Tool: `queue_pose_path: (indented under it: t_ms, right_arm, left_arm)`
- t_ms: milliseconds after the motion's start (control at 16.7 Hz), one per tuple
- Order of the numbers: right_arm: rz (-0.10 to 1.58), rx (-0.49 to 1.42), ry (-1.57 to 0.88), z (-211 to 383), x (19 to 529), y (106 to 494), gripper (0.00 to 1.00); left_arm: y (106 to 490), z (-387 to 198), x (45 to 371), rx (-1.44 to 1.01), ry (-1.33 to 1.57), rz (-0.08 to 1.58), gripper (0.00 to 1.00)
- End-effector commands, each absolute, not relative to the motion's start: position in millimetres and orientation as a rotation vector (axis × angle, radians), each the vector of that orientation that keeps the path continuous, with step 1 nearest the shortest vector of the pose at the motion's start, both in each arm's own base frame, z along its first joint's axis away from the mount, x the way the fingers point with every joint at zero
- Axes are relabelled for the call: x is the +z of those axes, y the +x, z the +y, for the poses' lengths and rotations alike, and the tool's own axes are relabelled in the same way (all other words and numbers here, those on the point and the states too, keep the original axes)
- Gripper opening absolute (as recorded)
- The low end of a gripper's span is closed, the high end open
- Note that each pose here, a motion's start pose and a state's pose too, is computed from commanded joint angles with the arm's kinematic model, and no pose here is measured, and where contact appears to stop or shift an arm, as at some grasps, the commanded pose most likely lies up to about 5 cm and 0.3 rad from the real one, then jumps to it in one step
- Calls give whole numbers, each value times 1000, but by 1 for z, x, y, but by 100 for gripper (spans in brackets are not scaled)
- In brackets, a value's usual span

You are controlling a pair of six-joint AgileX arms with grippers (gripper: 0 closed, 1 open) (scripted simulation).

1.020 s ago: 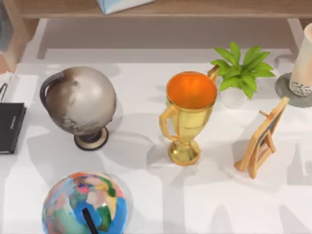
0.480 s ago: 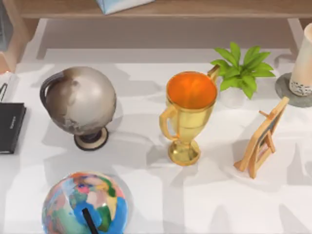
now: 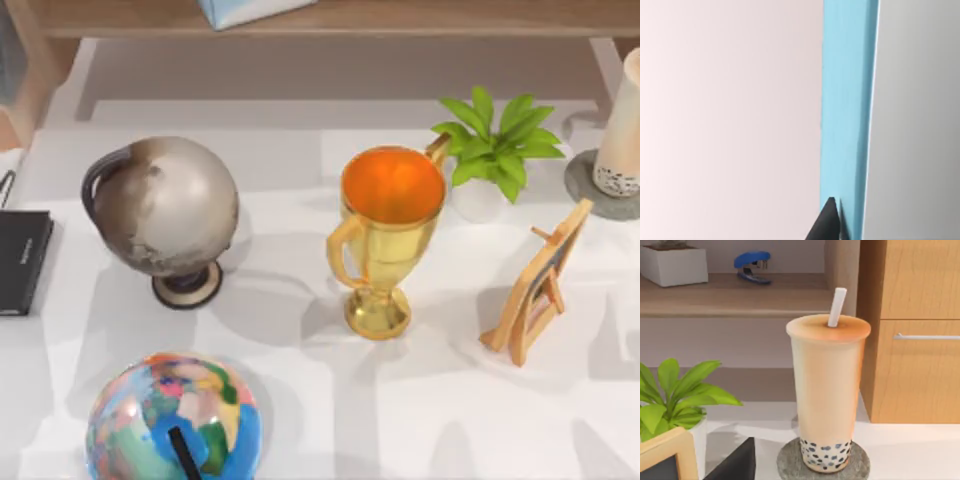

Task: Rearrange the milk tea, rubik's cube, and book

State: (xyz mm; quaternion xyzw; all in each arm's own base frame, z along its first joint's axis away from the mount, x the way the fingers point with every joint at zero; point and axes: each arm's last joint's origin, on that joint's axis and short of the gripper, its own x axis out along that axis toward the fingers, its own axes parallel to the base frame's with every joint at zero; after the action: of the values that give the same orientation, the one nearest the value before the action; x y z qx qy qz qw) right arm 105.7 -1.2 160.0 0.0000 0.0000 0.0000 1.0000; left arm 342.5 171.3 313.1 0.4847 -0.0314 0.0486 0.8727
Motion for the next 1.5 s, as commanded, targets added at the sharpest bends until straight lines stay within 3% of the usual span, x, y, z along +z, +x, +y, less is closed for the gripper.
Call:
queue_pose_path:
  t_ms: [480,840,1080,1500]
  right_arm:
    - [0,0,0,-1,160,106,100]
    - [0,0,0,-1,160,106,100]
    - [0,0,0,-1,160,106,100]
    - [0,0,0,-1,160,106,100]
  left_arm:
    - [280,148,200,-91,1484,165,0]
    - [236,114,101,-392,1524,359,0]
    - [226,108,87,-436,1538,380,0]
    - [230,113,99,-377,1573,356,0]
